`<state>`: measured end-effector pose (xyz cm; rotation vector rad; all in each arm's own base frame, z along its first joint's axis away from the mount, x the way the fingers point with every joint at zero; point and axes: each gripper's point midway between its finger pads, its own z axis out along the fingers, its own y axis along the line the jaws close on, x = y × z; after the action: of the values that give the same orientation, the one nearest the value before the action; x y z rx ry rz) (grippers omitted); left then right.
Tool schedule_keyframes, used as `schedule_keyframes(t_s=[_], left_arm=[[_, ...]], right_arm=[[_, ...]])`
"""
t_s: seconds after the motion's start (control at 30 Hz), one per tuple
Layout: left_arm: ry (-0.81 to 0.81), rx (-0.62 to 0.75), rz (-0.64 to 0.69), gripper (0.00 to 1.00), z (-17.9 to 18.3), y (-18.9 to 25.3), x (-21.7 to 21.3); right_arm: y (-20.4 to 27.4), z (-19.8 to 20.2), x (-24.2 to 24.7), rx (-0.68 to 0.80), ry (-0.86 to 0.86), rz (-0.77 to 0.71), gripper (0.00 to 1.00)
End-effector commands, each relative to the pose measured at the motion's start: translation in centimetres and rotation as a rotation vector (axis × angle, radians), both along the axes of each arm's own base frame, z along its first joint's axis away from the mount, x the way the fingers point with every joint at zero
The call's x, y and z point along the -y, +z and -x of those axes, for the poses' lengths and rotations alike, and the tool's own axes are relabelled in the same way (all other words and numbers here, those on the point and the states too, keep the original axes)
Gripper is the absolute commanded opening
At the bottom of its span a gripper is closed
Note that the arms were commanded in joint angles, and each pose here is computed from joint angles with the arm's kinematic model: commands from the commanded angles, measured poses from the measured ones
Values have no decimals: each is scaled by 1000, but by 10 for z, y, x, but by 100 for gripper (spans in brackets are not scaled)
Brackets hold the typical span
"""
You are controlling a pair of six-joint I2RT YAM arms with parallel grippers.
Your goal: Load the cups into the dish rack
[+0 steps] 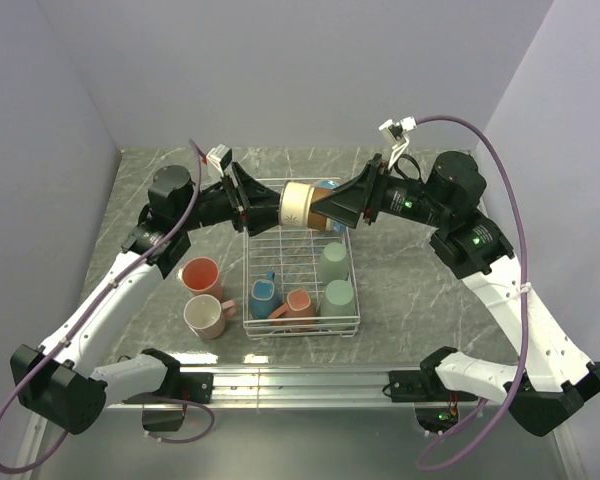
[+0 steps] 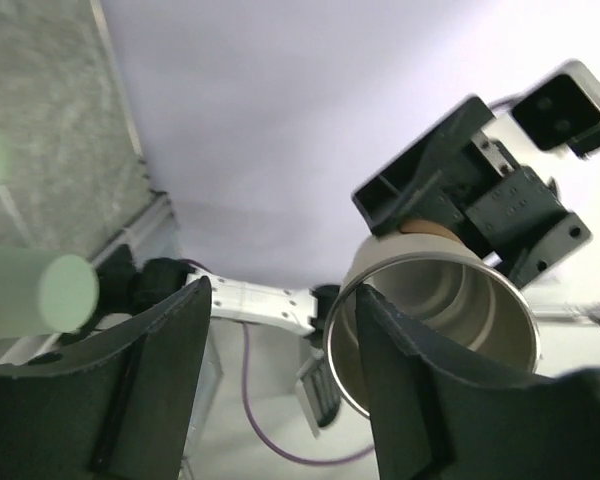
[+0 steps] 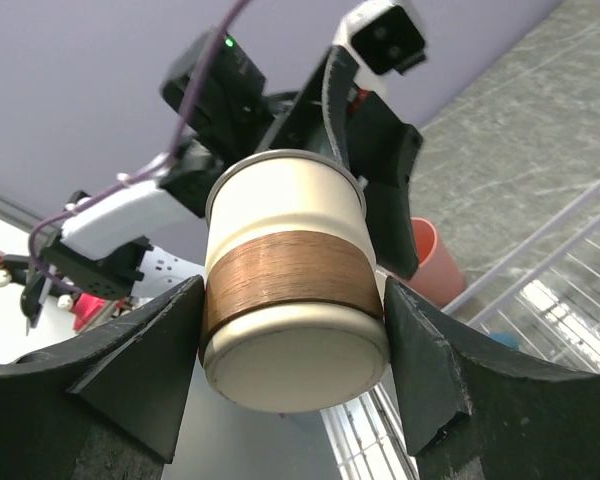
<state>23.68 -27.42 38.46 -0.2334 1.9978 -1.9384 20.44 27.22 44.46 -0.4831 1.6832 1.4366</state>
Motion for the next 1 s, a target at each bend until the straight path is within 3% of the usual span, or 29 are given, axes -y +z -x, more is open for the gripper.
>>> schedule_keyframes(t_s=[0.0, 0.17, 0.4, 0.57, 0.7, 0.97], left_arm=[[150, -9, -239, 64, -16, -38, -19], [247, -67, -436, 65, -27, -84, -43], [419, -120, -690, 63, -73, -134, -93], [533, -52, -871, 61, -113, -128, -140], [547, -66, -918, 59, -126, -147, -162], [506, -58, -906, 56, -131, -173, -182]], right_arm=[[27, 16, 11, 87, -3, -21, 0], [12, -1, 16, 75, -72, 37, 0], [-51, -78, 37, -67, -310, 390, 0], [-106, -135, 41, -199, -426, 601, 0], [-164, -164, 40, -352, -449, 768, 0], [-203, -193, 43, -448, -498, 915, 0]])
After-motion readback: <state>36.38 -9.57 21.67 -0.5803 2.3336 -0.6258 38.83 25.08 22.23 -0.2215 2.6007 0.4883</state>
